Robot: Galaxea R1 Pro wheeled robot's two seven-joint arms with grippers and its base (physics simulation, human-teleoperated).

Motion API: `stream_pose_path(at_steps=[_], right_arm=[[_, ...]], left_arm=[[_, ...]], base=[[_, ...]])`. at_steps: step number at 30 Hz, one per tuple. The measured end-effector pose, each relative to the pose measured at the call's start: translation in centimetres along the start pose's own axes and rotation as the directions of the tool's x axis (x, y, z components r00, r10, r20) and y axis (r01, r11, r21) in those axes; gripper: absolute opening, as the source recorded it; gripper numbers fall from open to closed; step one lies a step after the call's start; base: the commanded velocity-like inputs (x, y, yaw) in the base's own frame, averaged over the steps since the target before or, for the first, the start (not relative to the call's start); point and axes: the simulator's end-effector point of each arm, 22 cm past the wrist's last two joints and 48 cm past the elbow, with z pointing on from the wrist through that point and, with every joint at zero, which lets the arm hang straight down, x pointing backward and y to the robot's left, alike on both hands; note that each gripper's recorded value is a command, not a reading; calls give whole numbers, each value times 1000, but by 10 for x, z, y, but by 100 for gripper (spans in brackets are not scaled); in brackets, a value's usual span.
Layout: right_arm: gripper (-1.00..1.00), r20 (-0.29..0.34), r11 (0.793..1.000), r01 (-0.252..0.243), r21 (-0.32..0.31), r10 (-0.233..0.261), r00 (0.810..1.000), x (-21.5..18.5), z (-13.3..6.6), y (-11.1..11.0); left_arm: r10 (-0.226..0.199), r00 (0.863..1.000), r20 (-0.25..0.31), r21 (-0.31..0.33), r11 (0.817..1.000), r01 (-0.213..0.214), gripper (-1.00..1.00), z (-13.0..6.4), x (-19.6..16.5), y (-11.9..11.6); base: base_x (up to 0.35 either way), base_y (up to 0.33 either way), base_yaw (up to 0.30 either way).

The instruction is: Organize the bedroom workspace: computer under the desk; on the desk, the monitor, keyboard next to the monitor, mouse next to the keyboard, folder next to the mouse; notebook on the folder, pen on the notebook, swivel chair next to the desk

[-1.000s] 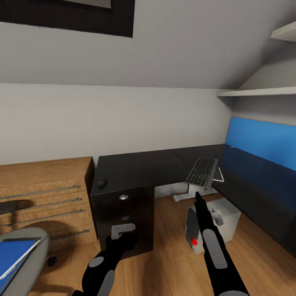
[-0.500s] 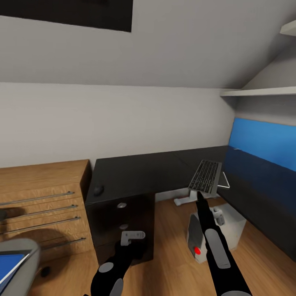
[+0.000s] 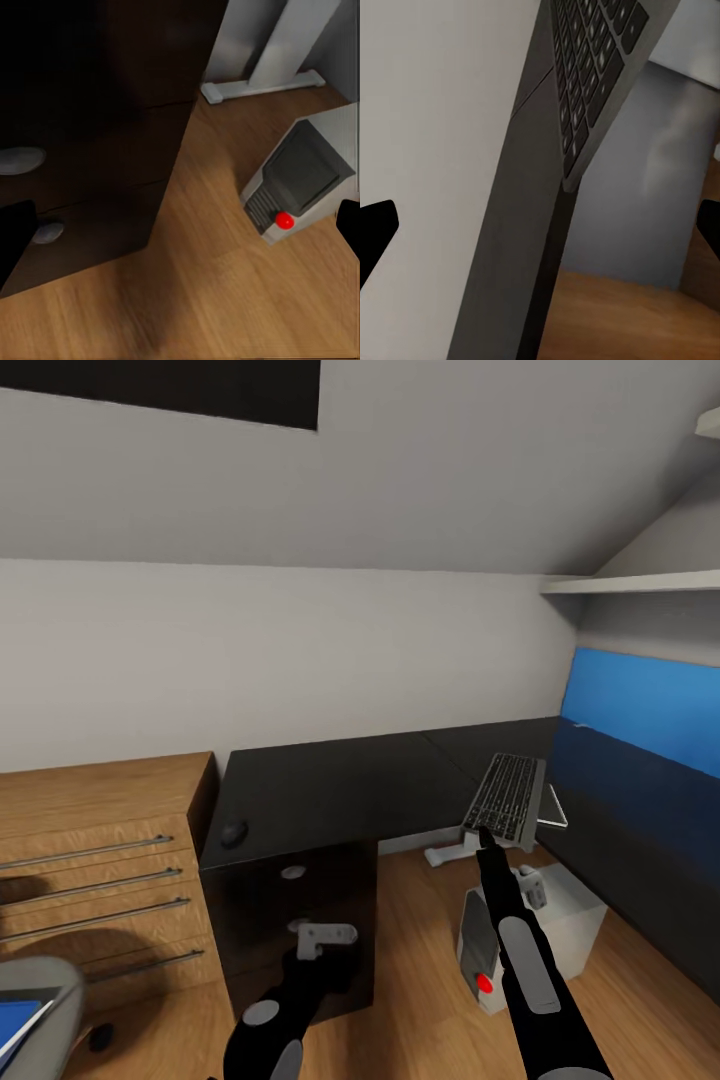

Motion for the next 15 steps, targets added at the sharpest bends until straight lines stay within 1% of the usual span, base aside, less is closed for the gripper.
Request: stream_pose_path(at_steps=[8, 14, 15], right_arm=[[100, 1, 1000, 1, 7, -1, 1000, -1, 0, -3], [100, 22, 999, 5, 34, -6, 1000, -18, 3, -18], [100, 29, 999, 0, 46, -2, 1000, -22, 3, -24]], left_arm=[[31, 999, -5, 39, 999, -31, 100, -2, 5, -21], [40, 999, -6, 50, 998, -40, 100, -3, 6, -26], [41, 999, -6, 51, 998, -41, 100, -3, 6, -27]], base=[[3, 0, 0], [0, 0, 0], [0, 0, 0]])
